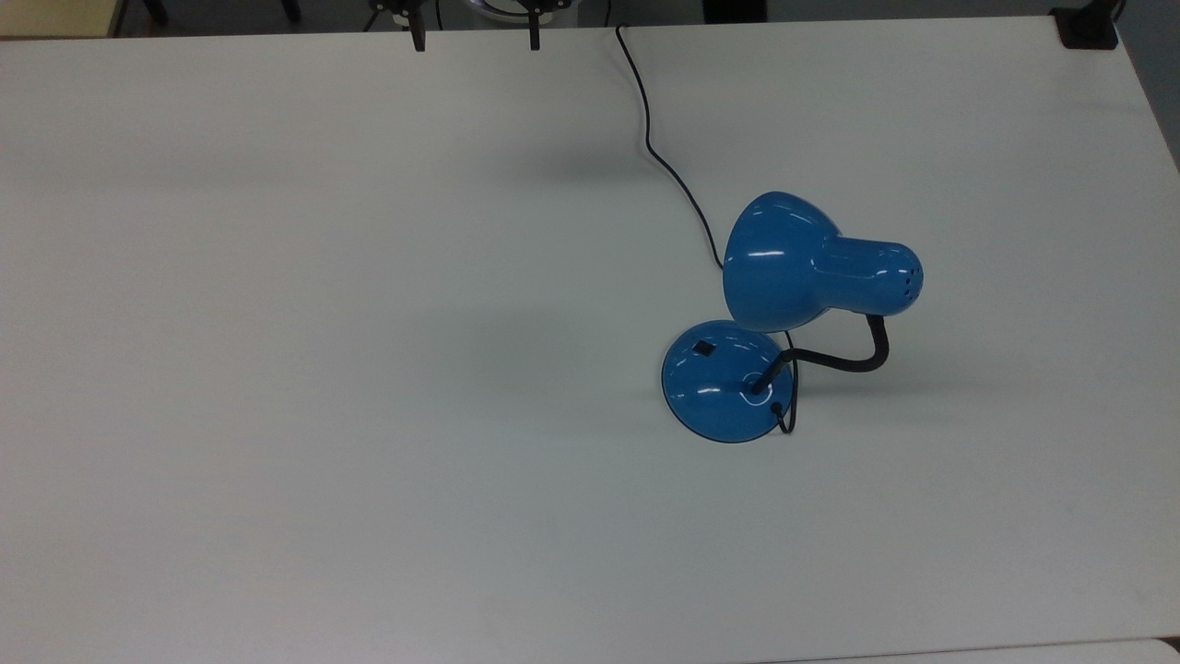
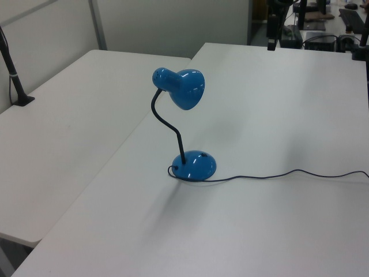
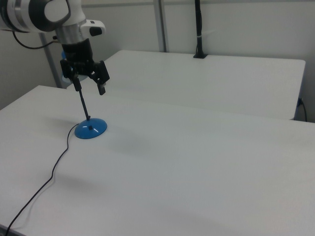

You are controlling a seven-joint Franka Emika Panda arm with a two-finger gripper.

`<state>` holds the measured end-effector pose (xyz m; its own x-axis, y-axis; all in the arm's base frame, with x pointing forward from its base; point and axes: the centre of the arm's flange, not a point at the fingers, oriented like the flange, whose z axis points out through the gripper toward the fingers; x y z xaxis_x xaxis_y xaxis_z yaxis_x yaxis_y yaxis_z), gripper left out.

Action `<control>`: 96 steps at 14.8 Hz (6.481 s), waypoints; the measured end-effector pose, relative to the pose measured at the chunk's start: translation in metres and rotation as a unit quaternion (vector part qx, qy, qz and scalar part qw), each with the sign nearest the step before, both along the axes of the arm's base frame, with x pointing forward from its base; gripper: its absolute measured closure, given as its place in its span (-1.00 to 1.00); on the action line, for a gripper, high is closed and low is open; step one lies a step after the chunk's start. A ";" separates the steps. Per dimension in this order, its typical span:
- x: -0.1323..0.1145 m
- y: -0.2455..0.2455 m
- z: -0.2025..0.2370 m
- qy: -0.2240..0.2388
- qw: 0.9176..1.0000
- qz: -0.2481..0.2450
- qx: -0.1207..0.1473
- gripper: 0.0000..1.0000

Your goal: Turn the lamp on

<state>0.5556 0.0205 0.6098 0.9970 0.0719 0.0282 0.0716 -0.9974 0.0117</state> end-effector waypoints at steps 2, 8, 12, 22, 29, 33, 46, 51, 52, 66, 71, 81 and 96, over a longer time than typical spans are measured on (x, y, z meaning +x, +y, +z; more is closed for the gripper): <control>0.000 -0.001 -0.003 0.005 0.999 0.048 -0.001 -1.00; -0.005 -0.016 -0.025 0.043 0.986 0.163 -0.011 -1.00; -0.007 -0.014 -0.065 0.071 0.977 0.201 -0.007 -0.38; -0.004 0.029 -0.173 -0.026 0.979 0.196 0.056 0.98; 0.013 0.071 -0.236 -0.148 0.971 0.170 0.077 0.98; 0.025 0.091 -0.271 -0.196 0.966 0.147 0.087 0.98; 0.067 0.162 -0.276 -0.226 0.954 0.130 0.147 0.98; 0.075 0.166 -0.281 -0.226 0.954 0.129 0.150 0.98; 0.075 0.169 -0.283 -0.224 0.954 0.130 0.151 0.98; 0.079 0.174 -0.293 -0.232 0.953 0.128 0.149 0.98; 0.074 0.177 -0.293 -0.222 0.954 0.132 0.151 0.98; 0.036 0.042 -0.220 0.000 0.981 0.174 0.088 0.96; 0.012 -0.086 -0.006 -0.023 0.999 -0.022 -0.008 -1.00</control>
<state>0.5671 -0.0654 0.6037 0.9968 0.0284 0.0742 0.0262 -0.9992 0.0298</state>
